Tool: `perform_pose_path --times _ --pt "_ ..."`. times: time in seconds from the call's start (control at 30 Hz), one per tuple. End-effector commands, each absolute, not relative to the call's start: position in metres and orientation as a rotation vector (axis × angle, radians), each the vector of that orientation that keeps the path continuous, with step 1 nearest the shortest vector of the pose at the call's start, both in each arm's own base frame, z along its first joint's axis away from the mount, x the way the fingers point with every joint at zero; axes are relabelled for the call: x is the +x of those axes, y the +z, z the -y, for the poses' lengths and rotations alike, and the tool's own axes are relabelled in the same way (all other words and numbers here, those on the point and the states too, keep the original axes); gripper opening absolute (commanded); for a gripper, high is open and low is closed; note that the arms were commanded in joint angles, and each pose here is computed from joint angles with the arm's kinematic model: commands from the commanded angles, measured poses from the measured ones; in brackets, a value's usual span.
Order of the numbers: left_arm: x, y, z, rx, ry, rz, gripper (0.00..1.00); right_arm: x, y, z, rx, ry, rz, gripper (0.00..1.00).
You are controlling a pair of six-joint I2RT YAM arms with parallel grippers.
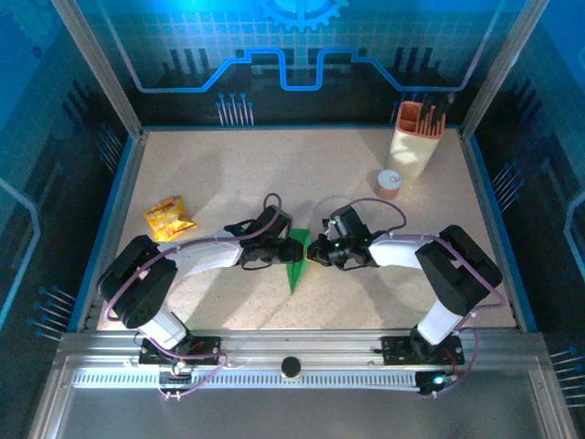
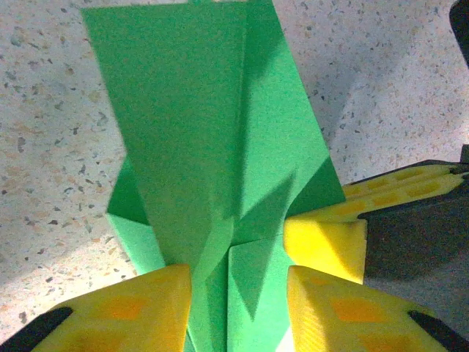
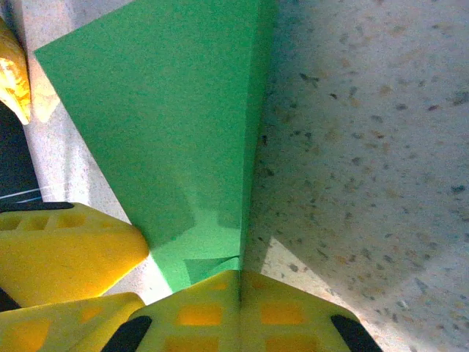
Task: Fold a paper plane with a square sheet of paper (pick it up from the middle)
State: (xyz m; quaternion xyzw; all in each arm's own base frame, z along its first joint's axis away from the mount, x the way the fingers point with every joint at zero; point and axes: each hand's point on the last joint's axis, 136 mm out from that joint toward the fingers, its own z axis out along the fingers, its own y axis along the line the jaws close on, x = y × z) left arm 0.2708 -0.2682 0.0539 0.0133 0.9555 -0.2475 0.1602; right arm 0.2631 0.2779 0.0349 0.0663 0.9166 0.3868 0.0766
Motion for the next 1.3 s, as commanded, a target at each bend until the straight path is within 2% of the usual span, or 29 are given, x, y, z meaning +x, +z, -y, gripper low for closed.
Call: perform_pose_path --times 0.0,0.47,0.67,0.8,1.03,1.2,1.27 --pt "0.263 0.053 0.271 0.062 -0.737 -2.749 0.42 0.264 0.034 -0.277 0.198 1.186 -2.742 0.08" --pt "0.253 0.044 0.268 0.094 -0.683 -2.776 0.49 0.264 0.033 -0.273 0.199 1.167 -2.748 0.08" --pt "0.257 0.059 0.257 0.044 -0.654 -2.699 0.59 0.264 0.032 -0.267 0.205 1.137 -2.759 0.08" --pt "0.255 0.053 0.259 0.039 -0.673 -2.718 0.60 0.263 0.029 -0.264 0.218 1.120 -2.767 0.08" --pt "0.252 0.054 0.277 0.114 -0.769 -2.704 0.55 0.263 0.032 -0.264 0.216 1.127 -2.763 0.08" --pt "0.256 0.059 0.274 0.114 -0.724 -2.681 0.50 0.264 0.033 -0.264 0.217 1.127 -2.763 0.08" --pt "0.257 0.065 0.271 0.115 -0.702 -2.648 0.53 0.264 0.034 -0.264 0.213 1.131 -2.758 0.09"
